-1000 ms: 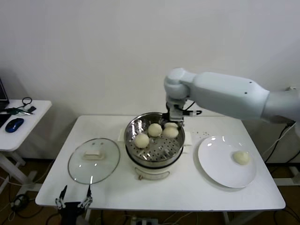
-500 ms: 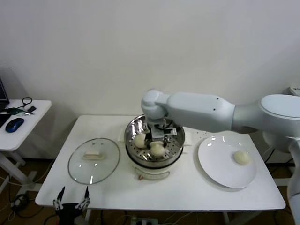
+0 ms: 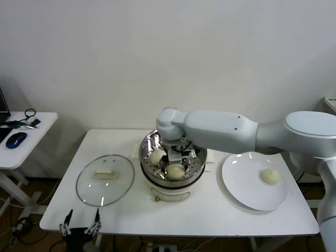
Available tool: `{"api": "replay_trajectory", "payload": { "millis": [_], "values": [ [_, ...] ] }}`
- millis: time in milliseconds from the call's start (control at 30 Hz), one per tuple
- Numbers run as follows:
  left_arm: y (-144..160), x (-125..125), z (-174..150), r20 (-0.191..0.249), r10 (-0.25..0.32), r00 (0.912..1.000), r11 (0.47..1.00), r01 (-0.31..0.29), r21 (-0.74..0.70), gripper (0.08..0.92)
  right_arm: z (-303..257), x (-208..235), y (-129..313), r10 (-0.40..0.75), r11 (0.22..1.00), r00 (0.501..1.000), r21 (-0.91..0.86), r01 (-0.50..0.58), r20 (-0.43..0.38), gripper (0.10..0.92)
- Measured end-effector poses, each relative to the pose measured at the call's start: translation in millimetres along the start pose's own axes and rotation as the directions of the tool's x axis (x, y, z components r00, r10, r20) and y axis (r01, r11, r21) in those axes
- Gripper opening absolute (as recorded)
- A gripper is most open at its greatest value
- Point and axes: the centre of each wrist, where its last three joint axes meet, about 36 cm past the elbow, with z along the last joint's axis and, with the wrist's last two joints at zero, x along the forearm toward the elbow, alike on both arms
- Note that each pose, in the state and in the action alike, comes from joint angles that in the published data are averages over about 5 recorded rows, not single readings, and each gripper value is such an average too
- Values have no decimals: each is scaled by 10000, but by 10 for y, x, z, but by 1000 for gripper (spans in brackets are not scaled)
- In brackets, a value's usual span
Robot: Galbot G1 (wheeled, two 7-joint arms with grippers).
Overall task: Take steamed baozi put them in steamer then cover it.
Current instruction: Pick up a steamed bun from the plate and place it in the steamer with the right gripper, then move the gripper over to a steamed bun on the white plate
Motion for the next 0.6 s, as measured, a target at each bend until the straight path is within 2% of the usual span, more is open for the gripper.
{"api": "replay_trajectory", "payload": {
  "millis": [333,600],
  "values": [
    [26,14,15,-48,-72,10000,10000,72,-23,823,93,250,203,267,9993,9991,-259,-275,-323,823],
    [3,-6,-51,74,-24,10000,9999,25,-100,823,303,620,860,760,9718,9933,-2164,-933,-869,823]
  ]
}}
